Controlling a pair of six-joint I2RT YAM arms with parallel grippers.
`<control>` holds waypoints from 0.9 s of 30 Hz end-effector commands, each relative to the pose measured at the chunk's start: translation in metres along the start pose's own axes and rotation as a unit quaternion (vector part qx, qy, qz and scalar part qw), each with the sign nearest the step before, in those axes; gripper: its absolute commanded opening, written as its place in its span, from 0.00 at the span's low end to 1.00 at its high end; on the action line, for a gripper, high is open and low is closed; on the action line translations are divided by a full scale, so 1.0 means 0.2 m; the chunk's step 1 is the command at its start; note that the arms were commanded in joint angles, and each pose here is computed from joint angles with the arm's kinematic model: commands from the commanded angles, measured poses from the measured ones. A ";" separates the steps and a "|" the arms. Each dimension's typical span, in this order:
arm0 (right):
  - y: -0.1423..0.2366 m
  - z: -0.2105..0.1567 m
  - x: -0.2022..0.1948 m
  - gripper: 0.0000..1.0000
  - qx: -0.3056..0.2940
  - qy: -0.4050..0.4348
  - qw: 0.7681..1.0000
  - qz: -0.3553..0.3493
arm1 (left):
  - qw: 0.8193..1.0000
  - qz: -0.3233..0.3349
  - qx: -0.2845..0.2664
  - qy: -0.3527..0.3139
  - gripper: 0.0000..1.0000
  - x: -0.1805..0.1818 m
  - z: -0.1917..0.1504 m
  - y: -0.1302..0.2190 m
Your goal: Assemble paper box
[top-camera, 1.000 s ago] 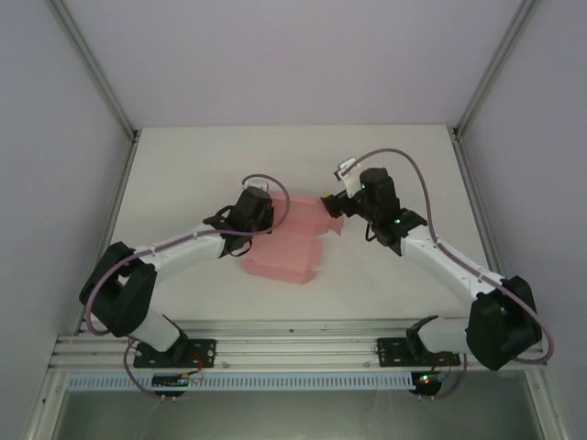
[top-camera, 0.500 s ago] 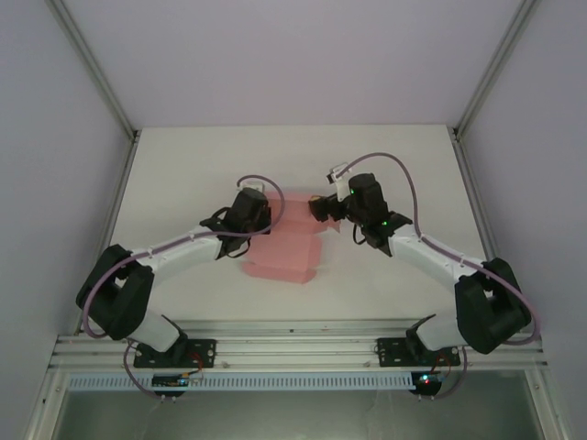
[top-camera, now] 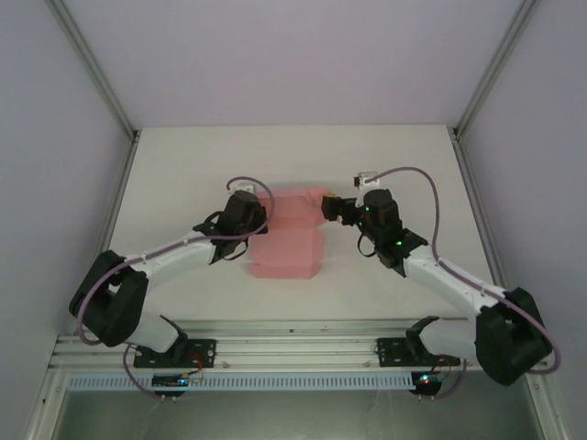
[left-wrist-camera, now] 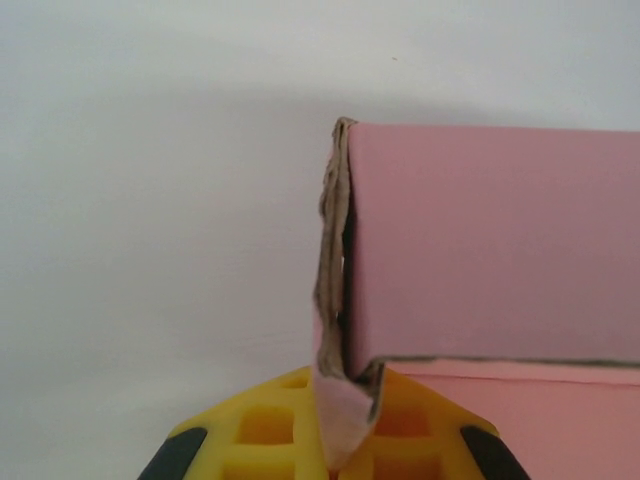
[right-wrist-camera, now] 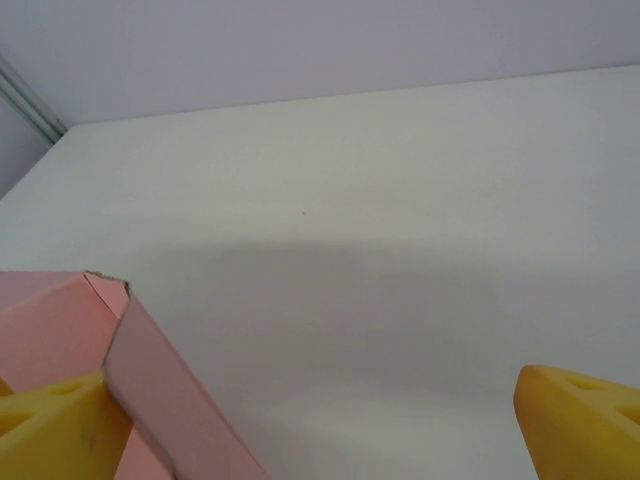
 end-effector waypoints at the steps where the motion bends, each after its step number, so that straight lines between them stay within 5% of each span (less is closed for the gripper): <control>1: 0.05 -0.07 -0.08 0.99 0.069 0.024 0.996 -0.058 | 0.999 -0.007 -0.038 0.030 0.00 0.01 0.10 0.06; 7: -0.01 -0.19 -0.04 0.99 0.148 0.043 0.988 -0.027 | 0.998 0.005 -0.046 0.033 0.00 0.03 0.14 0.08; 15: -0.16 -0.15 -0.02 0.99 0.122 0.028 0.990 -0.062 | 0.999 -0.005 -0.039 0.032 0.00 0.02 0.12 0.08; 27: -0.25 -0.17 0.14 0.99 0.113 0.050 0.992 -0.007 | 0.998 -0.040 -0.027 0.033 0.00 -0.03 0.11 0.03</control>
Point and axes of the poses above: each hand's point on the last joint's axis, 136 mm out from that joint toward the fingers, its own y axis back along the fingers, its own x axis along the line the jaws close on, z = x × y, the point moved 5 cm from there along y, back along the fingers, and after that the axes turned 8 degrees about -y, right-handed, at the moved point
